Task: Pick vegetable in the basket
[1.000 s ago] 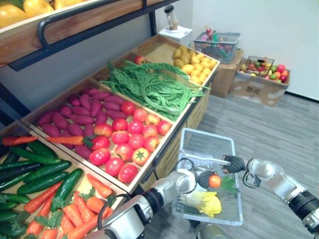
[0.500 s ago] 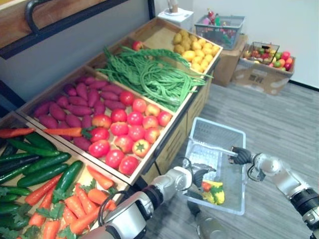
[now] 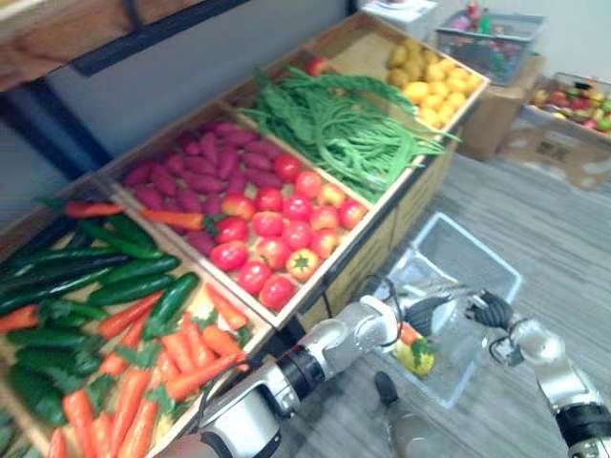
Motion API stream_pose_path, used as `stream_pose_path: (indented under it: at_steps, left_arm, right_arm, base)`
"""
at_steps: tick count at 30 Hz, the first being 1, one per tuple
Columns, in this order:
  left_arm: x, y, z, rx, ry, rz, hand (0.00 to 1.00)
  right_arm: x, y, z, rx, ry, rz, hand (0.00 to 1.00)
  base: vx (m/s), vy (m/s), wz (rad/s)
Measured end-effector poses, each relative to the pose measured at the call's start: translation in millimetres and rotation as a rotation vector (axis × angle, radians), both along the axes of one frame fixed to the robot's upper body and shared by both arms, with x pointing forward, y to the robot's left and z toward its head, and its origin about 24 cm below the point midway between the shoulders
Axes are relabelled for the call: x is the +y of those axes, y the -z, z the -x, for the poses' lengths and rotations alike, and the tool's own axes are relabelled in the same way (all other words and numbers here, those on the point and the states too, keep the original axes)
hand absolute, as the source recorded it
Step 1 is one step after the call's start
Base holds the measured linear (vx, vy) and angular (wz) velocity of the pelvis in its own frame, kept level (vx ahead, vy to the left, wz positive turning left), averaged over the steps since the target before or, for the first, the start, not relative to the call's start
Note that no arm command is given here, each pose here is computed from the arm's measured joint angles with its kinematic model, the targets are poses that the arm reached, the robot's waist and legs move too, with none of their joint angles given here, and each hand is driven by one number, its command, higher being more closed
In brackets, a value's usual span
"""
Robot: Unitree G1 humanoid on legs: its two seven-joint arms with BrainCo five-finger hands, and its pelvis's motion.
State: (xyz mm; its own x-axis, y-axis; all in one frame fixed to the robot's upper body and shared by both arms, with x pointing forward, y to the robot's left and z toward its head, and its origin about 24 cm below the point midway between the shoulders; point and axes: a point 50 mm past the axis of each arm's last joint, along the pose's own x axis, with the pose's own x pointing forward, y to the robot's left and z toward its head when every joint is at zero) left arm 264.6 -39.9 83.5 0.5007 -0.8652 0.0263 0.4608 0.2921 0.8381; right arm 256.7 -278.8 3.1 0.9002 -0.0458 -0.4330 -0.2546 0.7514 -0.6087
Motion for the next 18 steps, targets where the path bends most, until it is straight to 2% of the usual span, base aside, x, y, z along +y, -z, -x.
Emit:
stream_pose_path:
  at_steps: [3,5,8,10,13,18]
  left_arm:
    - [13,-18,11,0.020,0.010,0.155,0.00]
    - [31,-26,20,0.062,-0.011,0.276,0.00]
    - [54,-29,24,0.117,-0.062,0.386,0.00]
    - [73,-31,29,0.159,-0.109,0.475,0.00]
    - [103,-40,32,0.125,-0.217,0.574,0.00]
    - [144,-37,30,0.068,-0.439,0.651,0.00]
  right_arm:
    - [-21,28,24,0.080,0.194,-0.043,1.00]
    - [-36,57,57,0.166,0.369,-0.060,1.00]
    - [-46,81,89,0.258,0.523,-0.066,1.00]
    - [-51,104,128,0.360,0.679,-0.083,1.00]
    - [-44,126,164,0.446,0.844,-0.138,1.00]
    - [-21,147,201,0.537,0.973,-0.215,1.00]
  base:
    - [-0.08,-0.056,0.88]
    - [-0.04,-0.048,1.03]
    - [-0.01,-0.028,1.05]
    - [0.01,-0.013,1.06]
    - [0.01,-0.010,0.89]
    - [-0.03,-0.007,0.73]
